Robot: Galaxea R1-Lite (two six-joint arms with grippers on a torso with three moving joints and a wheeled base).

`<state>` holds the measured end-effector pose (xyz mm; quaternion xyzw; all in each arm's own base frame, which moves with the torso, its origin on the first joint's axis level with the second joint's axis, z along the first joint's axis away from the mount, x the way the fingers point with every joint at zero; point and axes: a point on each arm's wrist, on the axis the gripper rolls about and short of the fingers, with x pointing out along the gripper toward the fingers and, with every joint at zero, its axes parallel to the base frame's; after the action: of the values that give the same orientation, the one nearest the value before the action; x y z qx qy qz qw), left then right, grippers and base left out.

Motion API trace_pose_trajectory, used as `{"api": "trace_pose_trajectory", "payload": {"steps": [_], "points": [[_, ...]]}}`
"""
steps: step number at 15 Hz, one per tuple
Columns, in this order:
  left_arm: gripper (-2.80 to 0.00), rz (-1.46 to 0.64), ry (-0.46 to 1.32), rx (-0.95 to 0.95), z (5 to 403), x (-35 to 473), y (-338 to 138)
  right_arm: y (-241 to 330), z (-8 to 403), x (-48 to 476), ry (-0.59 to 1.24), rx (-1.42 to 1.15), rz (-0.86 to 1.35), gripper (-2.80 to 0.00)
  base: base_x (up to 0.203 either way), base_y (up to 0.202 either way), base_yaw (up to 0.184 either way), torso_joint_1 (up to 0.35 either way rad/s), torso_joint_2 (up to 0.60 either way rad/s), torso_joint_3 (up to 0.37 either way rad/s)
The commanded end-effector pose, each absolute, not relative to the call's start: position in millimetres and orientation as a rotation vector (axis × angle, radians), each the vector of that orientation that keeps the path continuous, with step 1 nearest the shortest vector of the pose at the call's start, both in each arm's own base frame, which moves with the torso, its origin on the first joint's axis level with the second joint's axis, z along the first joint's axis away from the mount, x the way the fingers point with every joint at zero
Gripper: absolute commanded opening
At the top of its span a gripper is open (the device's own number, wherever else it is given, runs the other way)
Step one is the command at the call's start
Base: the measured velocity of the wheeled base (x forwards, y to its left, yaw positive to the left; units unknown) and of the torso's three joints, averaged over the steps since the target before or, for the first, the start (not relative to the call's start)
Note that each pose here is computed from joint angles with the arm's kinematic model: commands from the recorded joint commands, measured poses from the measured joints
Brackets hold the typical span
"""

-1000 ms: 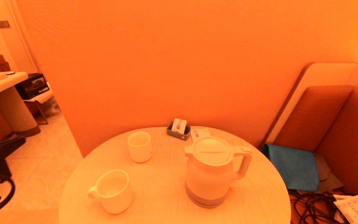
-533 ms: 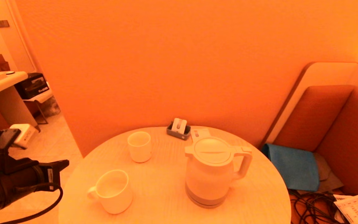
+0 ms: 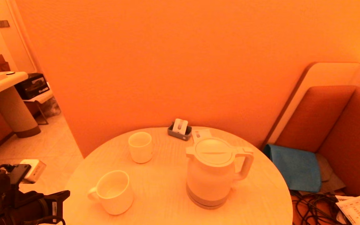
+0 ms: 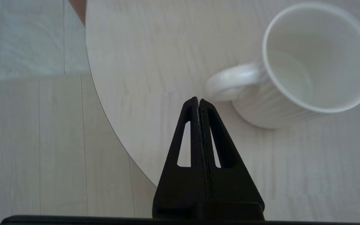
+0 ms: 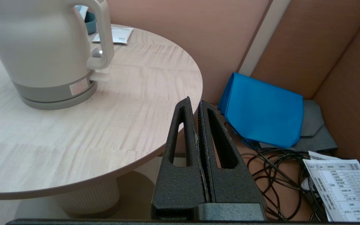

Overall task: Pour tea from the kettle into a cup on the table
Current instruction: Pick up the cup

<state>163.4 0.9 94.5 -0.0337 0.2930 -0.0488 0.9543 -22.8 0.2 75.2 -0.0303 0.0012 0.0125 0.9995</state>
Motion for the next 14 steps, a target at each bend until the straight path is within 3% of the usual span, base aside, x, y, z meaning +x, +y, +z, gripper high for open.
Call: {"api": "trace_pose_trajectory", "payload": {"steps": [1,14], "points": [[-2.80,-0.096,0.658,-0.075,83.3,167.2,1.4,0.2,75.2,-22.8,0.002,-0.061,0.025,-2.80,0.000,0.000,0.000,0.000,0.00,0.000],[-2.80,-0.195,0.708,-0.116,74.6,190.2,-0.5,0.2,75.2,-22.8,0.002,-0.061,0.026,-2.80,0.000,0.000,0.000,0.000,0.00,0.000]]}}
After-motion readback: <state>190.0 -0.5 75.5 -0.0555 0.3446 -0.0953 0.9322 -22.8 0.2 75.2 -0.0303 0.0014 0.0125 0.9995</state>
